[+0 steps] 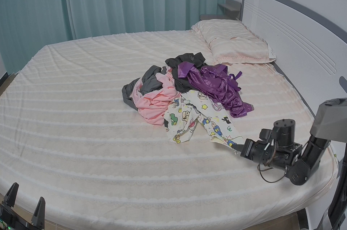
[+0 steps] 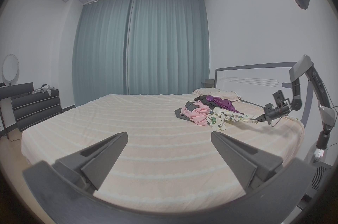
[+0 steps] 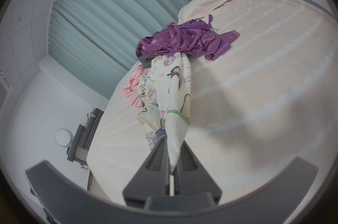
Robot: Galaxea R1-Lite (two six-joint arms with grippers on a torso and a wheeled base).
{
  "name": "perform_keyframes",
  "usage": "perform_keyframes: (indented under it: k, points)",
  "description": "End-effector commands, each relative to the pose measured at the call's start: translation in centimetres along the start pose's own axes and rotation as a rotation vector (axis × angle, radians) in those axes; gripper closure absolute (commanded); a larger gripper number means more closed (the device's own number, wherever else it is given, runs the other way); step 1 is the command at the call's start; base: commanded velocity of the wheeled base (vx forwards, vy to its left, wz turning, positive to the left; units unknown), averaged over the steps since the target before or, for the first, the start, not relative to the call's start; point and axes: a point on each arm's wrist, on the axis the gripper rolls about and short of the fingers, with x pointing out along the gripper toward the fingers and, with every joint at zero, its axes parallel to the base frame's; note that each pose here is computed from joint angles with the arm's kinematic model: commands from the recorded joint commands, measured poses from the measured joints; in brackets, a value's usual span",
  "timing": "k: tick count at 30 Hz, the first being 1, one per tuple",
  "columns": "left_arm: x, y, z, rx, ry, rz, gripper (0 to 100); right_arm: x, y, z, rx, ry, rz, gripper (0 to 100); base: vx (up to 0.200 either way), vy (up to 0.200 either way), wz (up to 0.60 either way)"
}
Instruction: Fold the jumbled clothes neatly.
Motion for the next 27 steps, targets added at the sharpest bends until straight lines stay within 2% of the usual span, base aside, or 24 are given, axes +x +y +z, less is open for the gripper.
perform_keyframes:
  k: [1,7,11,12,13,14,15,16,18,22,25,26,27]
  points:
    - [0.0,0.0,-0.5,0.0,0.0,-0.001,0,-7.0,2.9,-1.8,0.0,0.004,0.138,100,0.0,0.0,0.0]
    - [0.0,0.0,-0.5,0.033,-0.003,-0.01,0,-11.3,3.1,-3.8,0.012,0.038,0.17,100,0.0,0.0,0.0]
    - [-0.1,-0.1,-0.1,0.082,-0.031,-0.043,0,-13.7,3.9,-3.2,0.036,-0.001,0.224,100,0.0,0.0,0.0]
    - [-0.4,-0.2,1.2,0.074,-0.091,-0.063,0,-14.5,4.2,-2.9,0.044,-0.014,0.237,100,0.0,0.0,0.0]
    - [-1.1,-0.2,3.8,0.044,-0.177,-0.071,0,-15.2,4.5,-2.8,0.039,-0.025,0.255,100,0.0,0.0,0.0]
    - [-1.3,-0.2,6.1,0.011,-0.211,-0.083,0,-15.9,4.7,-2.7,0.033,-0.031,0.273,100,0.0,0.0,0.0]
    - [-1.3,-0.2,6.9,0.003,-0.214,-0.09,0,-16.3,4.9,-2.7,0.03,-0.033,0.283,100,0.0,0.0,0.0]
    - [-0.4,-0.3,8.7,0.015,-0.174,-0.124,0,-18.0,5.4,-2.6,0.012,-0.043,0.337,100,0.0,0.0,0.0]
    - [0.9,-0.5,9.5,0.08,-0.117,-0.181,0,-19.6,5.8,-2.5,-0.007,-0.053,0.403,100,0.0,0.0,0.0]
    - [4.6,-0.8,9.5,0.125,0.073,-0.358,0,-22.0,6.7,-1.4,-0.031,-0.123,0.468,100,0.0,0.0,0.0]
    - [7.7,-1.0,9.1,0.165,0.207,-0.438,0,-23.5,8.0,0.2,-0.051,-0.194,0.508,100,0.0,0.0,0.0]
    - [7.7,-1.0,9.1,0.165,0.207,-0.438,0,-23.5,8.0,0.2,-0.051,-0.194,0.508,100,0.0,0.0,0.0]
    - [9.7,-1.7,9.0,0.167,0.253,-0.525,0,-24.4,9.0,1.3,-0.059,-0.223,0.523,100,0.0,0.0,0.0]
